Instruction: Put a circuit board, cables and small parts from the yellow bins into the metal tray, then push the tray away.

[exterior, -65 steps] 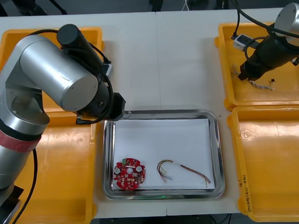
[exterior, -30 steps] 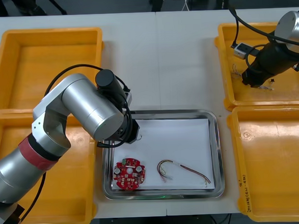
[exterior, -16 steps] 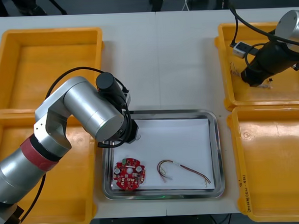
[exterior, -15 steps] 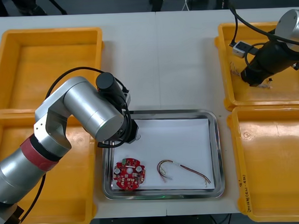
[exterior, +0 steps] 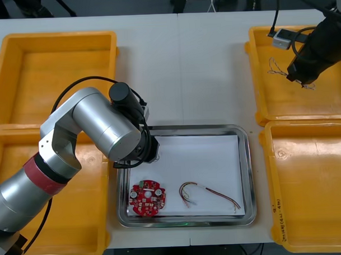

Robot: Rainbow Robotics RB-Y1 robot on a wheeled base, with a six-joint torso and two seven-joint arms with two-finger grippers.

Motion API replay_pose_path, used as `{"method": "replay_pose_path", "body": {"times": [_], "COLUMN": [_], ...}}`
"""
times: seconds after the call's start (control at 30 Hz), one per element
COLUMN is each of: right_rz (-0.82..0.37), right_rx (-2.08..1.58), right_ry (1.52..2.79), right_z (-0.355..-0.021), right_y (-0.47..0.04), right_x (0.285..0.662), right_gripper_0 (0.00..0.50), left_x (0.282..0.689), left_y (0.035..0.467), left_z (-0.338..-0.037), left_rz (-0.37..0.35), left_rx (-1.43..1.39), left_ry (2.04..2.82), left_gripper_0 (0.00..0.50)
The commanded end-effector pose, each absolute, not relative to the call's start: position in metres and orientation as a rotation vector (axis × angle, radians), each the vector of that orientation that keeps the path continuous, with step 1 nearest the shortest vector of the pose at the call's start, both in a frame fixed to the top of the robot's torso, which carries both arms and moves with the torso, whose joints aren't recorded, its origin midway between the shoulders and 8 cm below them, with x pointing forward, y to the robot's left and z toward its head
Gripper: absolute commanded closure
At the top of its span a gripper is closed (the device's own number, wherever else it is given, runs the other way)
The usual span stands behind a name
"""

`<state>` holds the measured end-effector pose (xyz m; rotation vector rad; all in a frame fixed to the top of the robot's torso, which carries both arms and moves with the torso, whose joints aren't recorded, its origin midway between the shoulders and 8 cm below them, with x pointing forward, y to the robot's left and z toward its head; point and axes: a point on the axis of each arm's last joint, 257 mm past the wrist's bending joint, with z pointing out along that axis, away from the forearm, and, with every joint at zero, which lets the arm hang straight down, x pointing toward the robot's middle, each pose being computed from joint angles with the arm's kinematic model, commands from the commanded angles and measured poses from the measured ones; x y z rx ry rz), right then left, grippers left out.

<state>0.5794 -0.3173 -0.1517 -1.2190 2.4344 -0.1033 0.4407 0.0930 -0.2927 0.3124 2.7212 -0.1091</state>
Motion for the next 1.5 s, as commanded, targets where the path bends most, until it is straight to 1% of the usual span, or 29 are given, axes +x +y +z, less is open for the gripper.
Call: {"method": "replay_pose_path", "body": {"times": [0.03, 0.1, 0.17, 0.33, 0.43, 0.6, 0.7, 0.77, 0.87, 1.07, 1.13, 1.2, 1.3, 1.37, 1.5], "right_rz": [-0.155, -0.153, -0.157, -0.169, -0.196, -0.261, -0.281, -0.286, -0.303, -0.399, -0.392, -0.349, -0.248, -0.219, -0.229], "right_rx": [-1.154, -1.143, -1.131, -1.106, -1.119, -1.134, -1.147, -1.160, -1.181, -1.306, -1.335, -1.338, -1.341, -1.349, -1.380], "right_ry": [2.411, 2.420, 2.428, 2.445, 2.445, 2.353, 2.301, 2.266, 2.224, 2.117, 2.100, 2.101, 2.105, 2.102, 2.095], "right_z": [-0.106, -0.101, -0.092, -0.076, -0.066, -0.047, -0.037, -0.035, -0.033, -0.034, -0.038, -0.042, -0.051, -0.053, -0.061], "right_y": [-0.352, -0.355, -0.359, -0.363, -0.361, -0.344, -0.331, -0.321, -0.310, -0.277, -0.268, -0.258, -0.241, -0.233, -0.214], "right_x": [0.572, 0.567, 0.562, 0.550, 0.543, 0.546, 0.547, 0.547, 0.543, 0.529, 0.525, 0.520, 0.511, 0.507, 0.495], "right_gripper_0": [0.500, 0.500, 0.500, 0.500, 0.500, 0.500, 0.500, 0.500, 0.500, 0.500, 0.500, 0.500, 0.500, 0.500, 0.500], "left_x": [0.432, 0.432, 0.433, 0.434, 0.435, 0.441, 0.446, 0.450, 0.455, 0.471, 0.475, 0.481, 0.490, 0.495, 0.505], "left_y": [0.071, 0.068, 0.069, 0.078, 0.086, 0.104, 0.114, 0.122, 0.134, 0.157, 0.164, 0.171, 0.185, 0.192, 0.207], "left_z": [-0.286, -0.282, -0.272, -0.241, -0.219, -0.192, -0.179, -0.169, -0.157, -0.133, -0.128, -0.124, -0.117, -0.114, -0.107], "left_rz": [-0.202, -0.209, -0.200, -0.174, -0.156, -0.113, -0.113, -0.109, -0.083, -0.076, -0.070, -0.063, -0.057, -0.058, -0.065], "left_rx": [0.225, 0.227, 0.232, 0.237, 0.237, 0.222, 0.206, 0.187, 0.170, 0.127, 0.116, 0.117, 0.118, 0.113, 0.092], "left_ry": [2.722, 2.713, 2.703, 2.703, 2.705, 2.695, 2.693, 2.688, 2.680, 2.646, 2.644, 2.644, 2.648, 2.652, 2.661], "left_gripper_0": [0.000, 0.000, 0.000, 0.000, 0.000, 0.000, 0.000, 0.000, 0.000, 0.000, 0.000, 0.000, 0.000, 0.000, 0.000]}}
